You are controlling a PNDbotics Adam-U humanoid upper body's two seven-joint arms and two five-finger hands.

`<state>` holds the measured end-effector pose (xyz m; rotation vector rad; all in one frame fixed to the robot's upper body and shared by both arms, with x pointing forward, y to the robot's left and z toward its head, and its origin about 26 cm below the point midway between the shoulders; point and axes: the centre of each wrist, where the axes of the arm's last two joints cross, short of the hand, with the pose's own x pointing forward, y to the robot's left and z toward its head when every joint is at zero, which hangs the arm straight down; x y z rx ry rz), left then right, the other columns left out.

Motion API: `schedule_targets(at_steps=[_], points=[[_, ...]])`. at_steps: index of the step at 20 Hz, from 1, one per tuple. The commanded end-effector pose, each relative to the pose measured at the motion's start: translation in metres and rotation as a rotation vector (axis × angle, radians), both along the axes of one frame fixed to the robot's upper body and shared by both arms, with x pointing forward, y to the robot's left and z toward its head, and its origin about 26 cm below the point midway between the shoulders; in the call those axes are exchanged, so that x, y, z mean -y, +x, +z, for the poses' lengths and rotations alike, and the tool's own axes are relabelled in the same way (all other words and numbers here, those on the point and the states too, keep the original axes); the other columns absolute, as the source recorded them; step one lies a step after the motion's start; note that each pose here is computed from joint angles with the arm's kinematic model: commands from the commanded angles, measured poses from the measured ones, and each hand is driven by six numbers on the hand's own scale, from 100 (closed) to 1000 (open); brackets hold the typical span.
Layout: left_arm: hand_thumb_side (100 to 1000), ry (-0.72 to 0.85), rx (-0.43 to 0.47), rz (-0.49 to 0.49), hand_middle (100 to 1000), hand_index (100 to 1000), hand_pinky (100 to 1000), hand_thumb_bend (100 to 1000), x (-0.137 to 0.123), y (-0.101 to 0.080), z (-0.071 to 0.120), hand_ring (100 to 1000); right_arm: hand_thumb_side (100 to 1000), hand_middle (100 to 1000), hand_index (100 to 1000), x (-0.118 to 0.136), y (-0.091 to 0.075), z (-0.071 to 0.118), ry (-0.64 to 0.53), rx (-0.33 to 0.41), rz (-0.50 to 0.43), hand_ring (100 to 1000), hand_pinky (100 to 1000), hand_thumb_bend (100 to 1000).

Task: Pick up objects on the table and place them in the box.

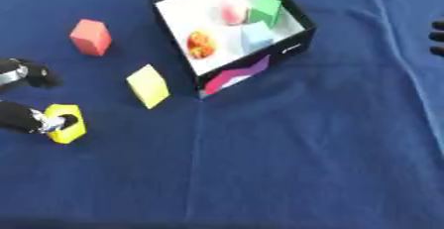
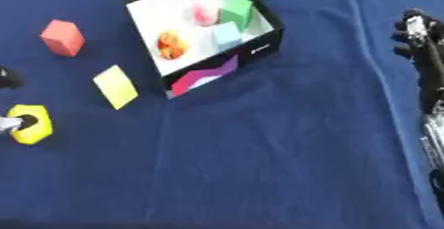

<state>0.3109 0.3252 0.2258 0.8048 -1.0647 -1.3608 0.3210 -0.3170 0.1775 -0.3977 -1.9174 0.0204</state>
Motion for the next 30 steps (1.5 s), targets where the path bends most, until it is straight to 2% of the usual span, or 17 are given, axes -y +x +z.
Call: schedule_targets(at_steps=[1, 6, 8, 15, 21, 26, 27, 30], points=[[461, 0.027, 0.002, 0.002, 742, 841, 890, 512, -0.003, 0.003, 0.005, 829, 784, 761, 846, 0.003, 0.001, 0.010, -0.029, 0.025, 0.004, 828, 833, 100], [290, 0.054, -0.007, -0.021, 731, 823, 888, 563, -0.002, 0.008, 0.002, 823, 785, 762, 846, 0.003, 0.001, 0.010, -0.030, 0.023, 0.007, 829, 833, 100], [248, 0.072, -0.003, -0.028, 722, 820, 885, 588, -0.001, 0.009, 0.002, 817, 785, 762, 846, 0.003, 0.001, 0.010, -0.031, 0.022, 0.008, 829, 833, 100], [208, 0.140, -0.016, -0.039, 718, 820, 886, 646, 0.001, 0.013, -0.008, 811, 785, 761, 845, 0.004, 0.001, 0.009, -0.033, 0.017, 0.010, 829, 834, 100], [102, 0.193, 0.015, -0.036, 665, 807, 867, 665, 0.002, 0.018, -0.011, 778, 787, 761, 845, 0.004, 0.001, 0.008, -0.034, 0.014, 0.011, 829, 834, 100], [109, 0.224, 0.026, -0.041, 634, 797, 860, 671, 0.005, 0.023, -0.016, 759, 785, 761, 845, 0.005, 0.001, 0.007, -0.038, 0.007, 0.010, 829, 834, 100], [144, 0.226, 0.029, -0.045, 631, 800, 865, 666, 0.006, 0.023, -0.016, 756, 785, 761, 845, 0.005, 0.001, 0.007, -0.039, 0.006, 0.010, 829, 834, 100], [172, 0.223, 0.043, -0.051, 627, 799, 865, 661, 0.009, 0.024, -0.016, 752, 785, 761, 846, 0.006, 0.001, 0.006, -0.039, 0.004, 0.008, 829, 835, 100]])
